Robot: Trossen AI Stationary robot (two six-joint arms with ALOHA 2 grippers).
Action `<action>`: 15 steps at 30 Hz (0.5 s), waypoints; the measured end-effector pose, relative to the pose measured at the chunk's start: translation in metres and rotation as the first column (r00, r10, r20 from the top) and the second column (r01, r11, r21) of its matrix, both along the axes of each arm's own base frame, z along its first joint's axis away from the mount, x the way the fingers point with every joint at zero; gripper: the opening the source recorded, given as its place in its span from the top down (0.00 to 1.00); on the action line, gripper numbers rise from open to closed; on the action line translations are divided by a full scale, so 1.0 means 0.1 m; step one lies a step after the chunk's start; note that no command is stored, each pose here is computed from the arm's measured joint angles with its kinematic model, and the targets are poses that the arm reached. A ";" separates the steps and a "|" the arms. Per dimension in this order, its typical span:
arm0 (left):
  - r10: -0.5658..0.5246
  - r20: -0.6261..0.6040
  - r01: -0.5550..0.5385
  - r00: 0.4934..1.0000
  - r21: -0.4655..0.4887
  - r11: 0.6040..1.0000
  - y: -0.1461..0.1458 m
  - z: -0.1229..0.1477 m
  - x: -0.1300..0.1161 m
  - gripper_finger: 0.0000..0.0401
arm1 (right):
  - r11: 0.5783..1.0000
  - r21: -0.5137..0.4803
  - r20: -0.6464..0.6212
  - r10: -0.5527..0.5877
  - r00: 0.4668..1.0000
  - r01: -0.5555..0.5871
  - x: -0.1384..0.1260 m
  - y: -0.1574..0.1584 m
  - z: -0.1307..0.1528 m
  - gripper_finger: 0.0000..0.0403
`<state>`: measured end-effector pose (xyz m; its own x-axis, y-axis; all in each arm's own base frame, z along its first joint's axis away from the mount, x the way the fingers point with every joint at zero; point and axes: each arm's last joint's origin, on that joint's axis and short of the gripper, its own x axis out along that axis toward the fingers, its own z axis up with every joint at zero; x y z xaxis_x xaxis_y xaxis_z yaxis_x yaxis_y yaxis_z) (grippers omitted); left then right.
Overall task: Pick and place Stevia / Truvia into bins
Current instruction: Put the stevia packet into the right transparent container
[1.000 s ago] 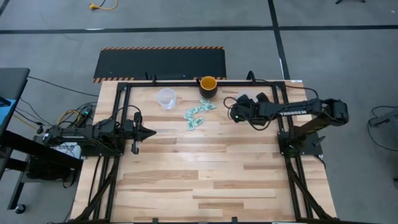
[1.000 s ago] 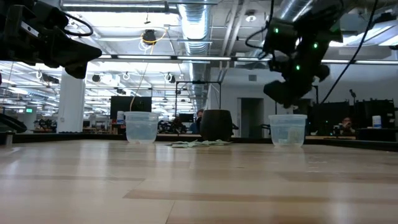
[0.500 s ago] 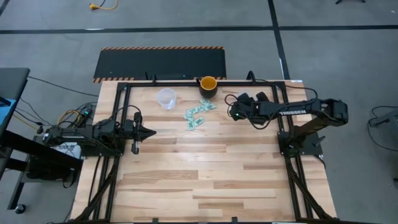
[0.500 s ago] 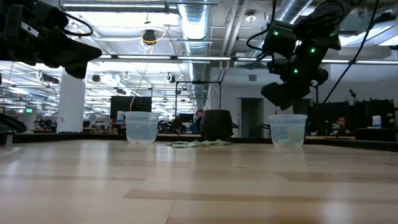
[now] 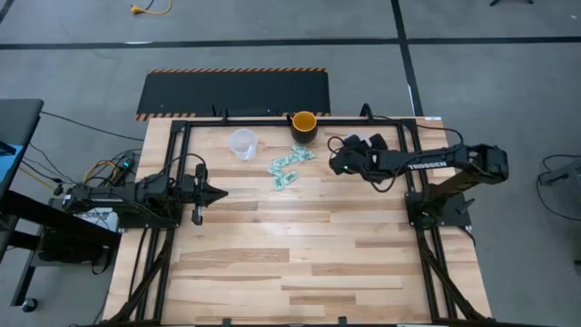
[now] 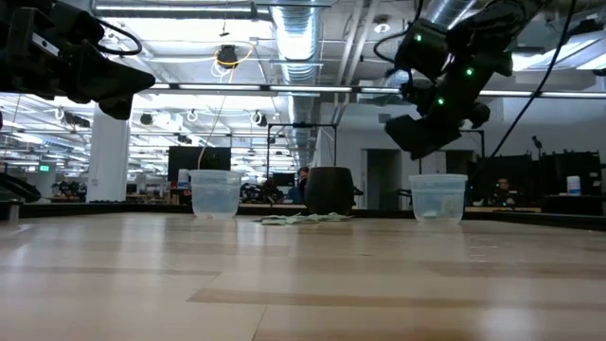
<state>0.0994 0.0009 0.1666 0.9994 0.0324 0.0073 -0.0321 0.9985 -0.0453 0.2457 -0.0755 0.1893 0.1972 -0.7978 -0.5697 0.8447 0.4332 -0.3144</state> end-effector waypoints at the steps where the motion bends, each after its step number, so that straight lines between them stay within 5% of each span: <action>1: 0.000 0.000 0.000 1.000 0.000 1.000 0.00 0.00 0.00 1.00 | 1.000 -0.011 0.016 0.025 1.000 -0.025 0.03 0.03 0.02 0.77; 5: 0.000 0.000 0.000 1.000 0.000 1.000 0.00 0.00 0.00 1.00 | 0.980 -0.037 0.070 0.198 0.978 -0.196 0.19 0.18 0.09 0.77; 8: 0.000 0.000 0.000 1.000 0.000 1.000 0.00 0.00 0.00 1.00 | 0.915 -0.024 0.124 0.402 0.907 -0.403 0.31 0.30 0.15 0.77; 15: 0.000 0.000 0.000 1.000 0.000 1.000 0.00 0.00 0.00 1.00 | 0.577 -0.022 0.155 0.809 0.567 -0.817 0.57 0.45 0.07 0.77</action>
<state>0.0994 0.0009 0.1666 0.9994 0.0324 0.0072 -0.0321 0.9984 -0.0458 0.3029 -0.0303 0.1963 0.8243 -0.2357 -0.5147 0.1588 0.9690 -0.1894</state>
